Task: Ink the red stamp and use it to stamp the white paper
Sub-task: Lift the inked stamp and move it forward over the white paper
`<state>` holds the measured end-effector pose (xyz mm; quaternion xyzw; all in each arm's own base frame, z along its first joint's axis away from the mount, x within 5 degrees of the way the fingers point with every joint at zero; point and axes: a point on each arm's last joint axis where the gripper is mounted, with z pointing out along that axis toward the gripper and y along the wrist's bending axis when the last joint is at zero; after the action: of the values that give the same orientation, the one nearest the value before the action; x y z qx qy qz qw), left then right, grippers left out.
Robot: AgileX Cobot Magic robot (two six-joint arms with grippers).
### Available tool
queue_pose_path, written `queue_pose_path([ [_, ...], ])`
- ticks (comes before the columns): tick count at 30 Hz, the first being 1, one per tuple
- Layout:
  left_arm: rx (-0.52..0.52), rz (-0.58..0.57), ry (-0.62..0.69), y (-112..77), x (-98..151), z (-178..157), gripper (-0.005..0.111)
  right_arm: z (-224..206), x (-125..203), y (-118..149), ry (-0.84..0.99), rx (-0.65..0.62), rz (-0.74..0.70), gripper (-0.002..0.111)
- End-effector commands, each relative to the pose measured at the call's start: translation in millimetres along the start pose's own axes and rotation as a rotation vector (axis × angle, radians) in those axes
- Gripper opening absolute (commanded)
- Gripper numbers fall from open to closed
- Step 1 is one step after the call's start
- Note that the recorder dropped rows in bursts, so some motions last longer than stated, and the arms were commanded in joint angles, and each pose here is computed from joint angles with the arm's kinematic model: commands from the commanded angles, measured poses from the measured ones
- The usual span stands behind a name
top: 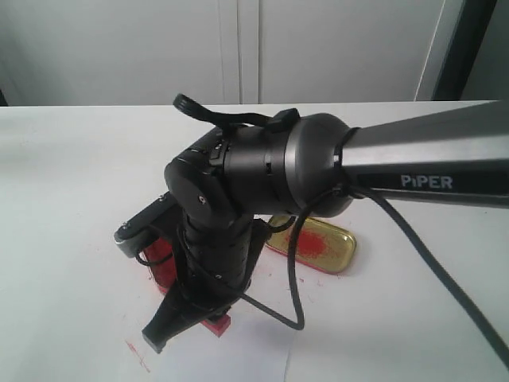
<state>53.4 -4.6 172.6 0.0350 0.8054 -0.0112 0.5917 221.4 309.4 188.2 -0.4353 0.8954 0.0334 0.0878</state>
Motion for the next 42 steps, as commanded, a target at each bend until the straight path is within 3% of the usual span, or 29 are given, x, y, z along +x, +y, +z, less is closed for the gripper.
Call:
queue_pose_path([
  [1, 0.001, -0.009, -0.005, -0.1, 0.9, 0.2, 0.0, -2.5, 7.4, 2.2, -0.009, 0.025, -0.023, 0.0],
  [30, 0.001, -0.009, -0.005, -0.1, 0.9, 0.2, 0.0, 20.7, 18.3, 11.4, 0.031, 0.029, -0.051, 0.0],
  [42, 0.001, -0.009, -0.005, -0.1, 0.9, 0.2, 0.0, 61.2, 32.5, 13.3, 0.162, 0.02, -0.04, 0.0],
])
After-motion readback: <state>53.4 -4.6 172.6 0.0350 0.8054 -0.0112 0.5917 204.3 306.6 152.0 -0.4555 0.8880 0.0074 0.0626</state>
